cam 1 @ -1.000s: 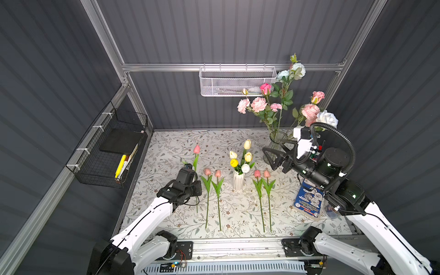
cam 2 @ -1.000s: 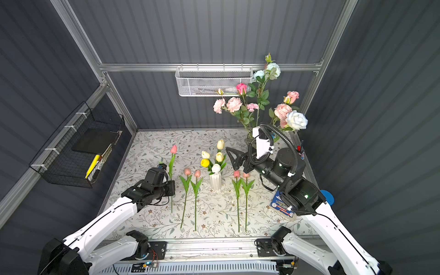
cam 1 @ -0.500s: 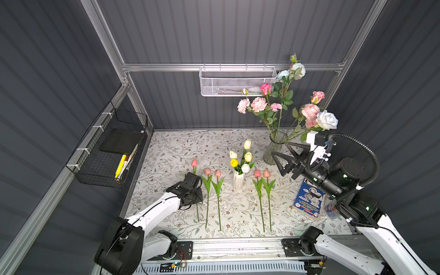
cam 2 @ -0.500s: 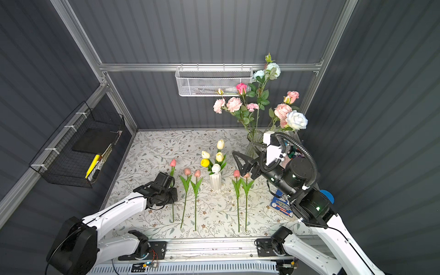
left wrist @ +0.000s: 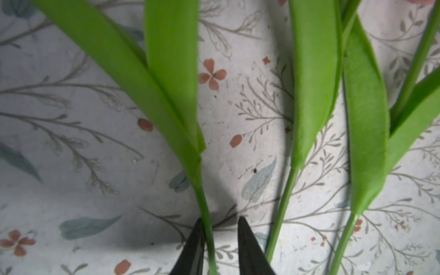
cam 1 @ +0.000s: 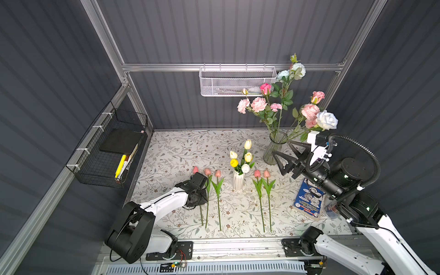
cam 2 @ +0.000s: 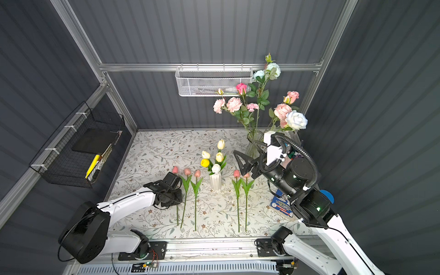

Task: Pick out pink flowers from the vase
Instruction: Place the flower at the center of the board, then pick up the flower from the vase.

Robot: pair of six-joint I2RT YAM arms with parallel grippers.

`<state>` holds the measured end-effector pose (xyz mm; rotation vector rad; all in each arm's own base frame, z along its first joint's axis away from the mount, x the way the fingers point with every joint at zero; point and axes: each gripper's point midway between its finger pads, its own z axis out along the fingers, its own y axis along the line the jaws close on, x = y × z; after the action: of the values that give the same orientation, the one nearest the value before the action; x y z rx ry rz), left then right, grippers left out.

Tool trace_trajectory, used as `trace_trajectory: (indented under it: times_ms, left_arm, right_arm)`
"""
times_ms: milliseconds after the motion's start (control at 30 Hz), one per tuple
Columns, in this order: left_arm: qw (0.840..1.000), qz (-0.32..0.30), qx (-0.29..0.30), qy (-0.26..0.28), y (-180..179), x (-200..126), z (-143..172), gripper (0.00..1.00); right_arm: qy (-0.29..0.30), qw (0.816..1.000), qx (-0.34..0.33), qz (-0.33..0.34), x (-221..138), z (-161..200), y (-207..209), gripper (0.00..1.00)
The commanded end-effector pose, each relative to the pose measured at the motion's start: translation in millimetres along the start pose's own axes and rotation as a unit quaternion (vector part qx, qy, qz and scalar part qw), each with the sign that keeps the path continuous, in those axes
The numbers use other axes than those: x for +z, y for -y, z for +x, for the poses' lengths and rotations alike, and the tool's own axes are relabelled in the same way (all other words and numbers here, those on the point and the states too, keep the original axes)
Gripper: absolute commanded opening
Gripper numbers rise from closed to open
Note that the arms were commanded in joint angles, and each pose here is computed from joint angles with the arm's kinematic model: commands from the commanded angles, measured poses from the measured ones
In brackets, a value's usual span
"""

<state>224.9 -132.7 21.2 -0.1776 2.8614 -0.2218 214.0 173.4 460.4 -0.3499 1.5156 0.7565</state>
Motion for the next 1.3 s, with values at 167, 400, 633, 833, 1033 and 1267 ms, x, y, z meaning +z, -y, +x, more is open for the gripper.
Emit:
trace_trajectory:
  times_ms: [167, 400, 633, 833, 1033, 1267]
  left_arm:
    - [1.0, -0.025, 0.0, 0.01, -13, -14, 2, 0.48]
    - [0.998, -0.043, -0.013, 0.048, -18, -29, -13, 0.62]
    - [0.995, -0.018, -0.014, 0.097, -2, -73, -42, 0.77]
    - [0.994, -0.001, -0.01, 0.111, 2, -89, -45, 0.81]
    - [0.976, 0.052, 0.084, 0.195, 32, -154, -81, 0.99]
    - [0.901, 0.15, 0.232, 0.334, 85, -268, -113, 0.99]
  right_arm:
    - [0.015, 1.0, 0.005, -0.006, 2, -3, -1, 0.99]
    - [0.019, 1.0, 0.008, -0.014, -2, -10, -6, 0.99]
    - [0.022, 1.0, 0.012, -0.015, -5, -12, -7, 0.99]
    - [0.018, 1.0, 0.011, -0.01, 1, -11, -4, 0.99]
    - [-0.009, 1.0, -0.004, -0.005, 0, 2, -2, 0.99]
    - [-0.085, 0.996, -0.028, 0.019, -14, 26, 6, 0.99]
